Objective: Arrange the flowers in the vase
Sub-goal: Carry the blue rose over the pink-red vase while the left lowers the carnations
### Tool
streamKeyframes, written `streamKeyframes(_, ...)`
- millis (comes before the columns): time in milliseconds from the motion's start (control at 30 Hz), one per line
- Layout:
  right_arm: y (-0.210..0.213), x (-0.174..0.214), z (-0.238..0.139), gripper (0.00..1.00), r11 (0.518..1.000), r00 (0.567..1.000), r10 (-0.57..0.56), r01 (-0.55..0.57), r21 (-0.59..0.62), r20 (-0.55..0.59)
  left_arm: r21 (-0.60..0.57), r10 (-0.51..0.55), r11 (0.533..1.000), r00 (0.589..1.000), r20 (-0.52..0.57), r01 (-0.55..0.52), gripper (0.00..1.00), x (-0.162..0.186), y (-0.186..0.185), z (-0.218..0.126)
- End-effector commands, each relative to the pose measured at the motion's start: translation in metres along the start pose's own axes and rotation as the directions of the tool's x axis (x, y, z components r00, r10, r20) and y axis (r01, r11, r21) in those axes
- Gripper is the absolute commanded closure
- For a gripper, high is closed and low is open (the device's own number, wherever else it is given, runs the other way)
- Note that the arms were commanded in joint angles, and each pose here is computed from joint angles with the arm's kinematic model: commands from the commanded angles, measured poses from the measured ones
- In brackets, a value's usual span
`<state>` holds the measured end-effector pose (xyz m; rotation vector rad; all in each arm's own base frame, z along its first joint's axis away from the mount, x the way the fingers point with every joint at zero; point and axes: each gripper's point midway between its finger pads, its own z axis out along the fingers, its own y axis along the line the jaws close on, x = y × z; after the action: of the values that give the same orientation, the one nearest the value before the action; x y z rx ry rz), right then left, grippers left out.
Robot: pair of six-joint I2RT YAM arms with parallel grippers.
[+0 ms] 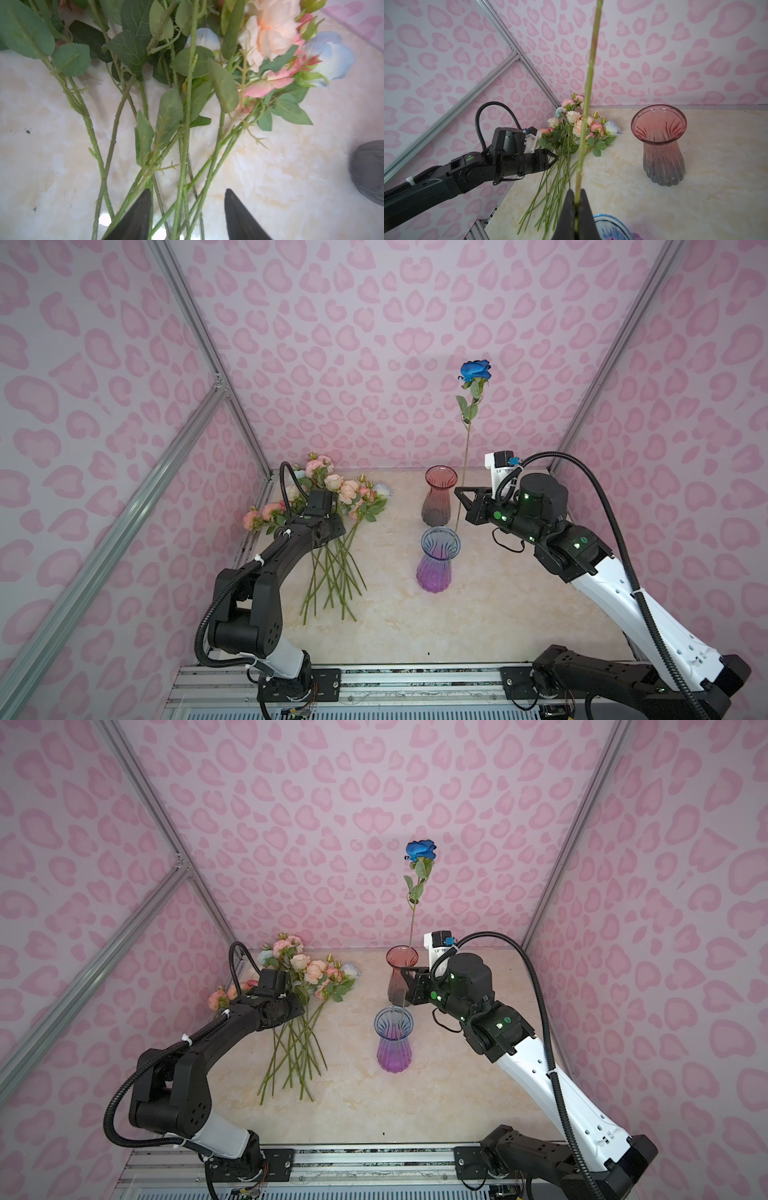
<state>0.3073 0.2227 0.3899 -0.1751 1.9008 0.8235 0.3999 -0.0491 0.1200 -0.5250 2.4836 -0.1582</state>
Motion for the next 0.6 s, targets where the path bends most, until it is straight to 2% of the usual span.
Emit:
streamKeyframes(0, -0.007, -0.007, -0.005, 1.0, 0.998, 0.998, -0.053, 0.052, 0.037, 0.027, 0.032, 0.0, 0.999, 1.0, 0.0, 0.0, 0.31, -0.003, -0.003, -0.024)
streamKeyframes(100, -0.009, -0.019, -0.006, 1.0, 0.994, 0.993, -0.093, 0.088, 0.061, 0.079, 0.077, 0.001, 0.997, 1.0, 0.031, -0.004, 0.09, -0.003, -0.005, -0.049)
streamKeyframes(333, -0.005, -0.038, 0.004, 1.0, 0.986, 0.979, -0.157, 0.148, 0.076, 0.13, 0.168, -0.002, 0.986, 0.997, 0.079, -0.012, 0.07, 0.013, -0.002, -0.09)
streamKeyframes(500, 0.008, -0.068, -0.004, 1.0, 0.984, 0.965, -0.172, 0.16, 0.072, 0.197, 0.28, 0.006, 0.959, 0.992, 0.129, -0.042, 0.07, 0.015, -0.012, -0.126)
streamKeyframes(567, 0.008, -0.066, 0.001, 1.0, 0.985, 0.964, -0.17, 0.16, 0.065, 0.202, 0.314, -0.011, 0.949, 0.989, 0.149, -0.037, 0.07, 0.016, -0.014, -0.137)
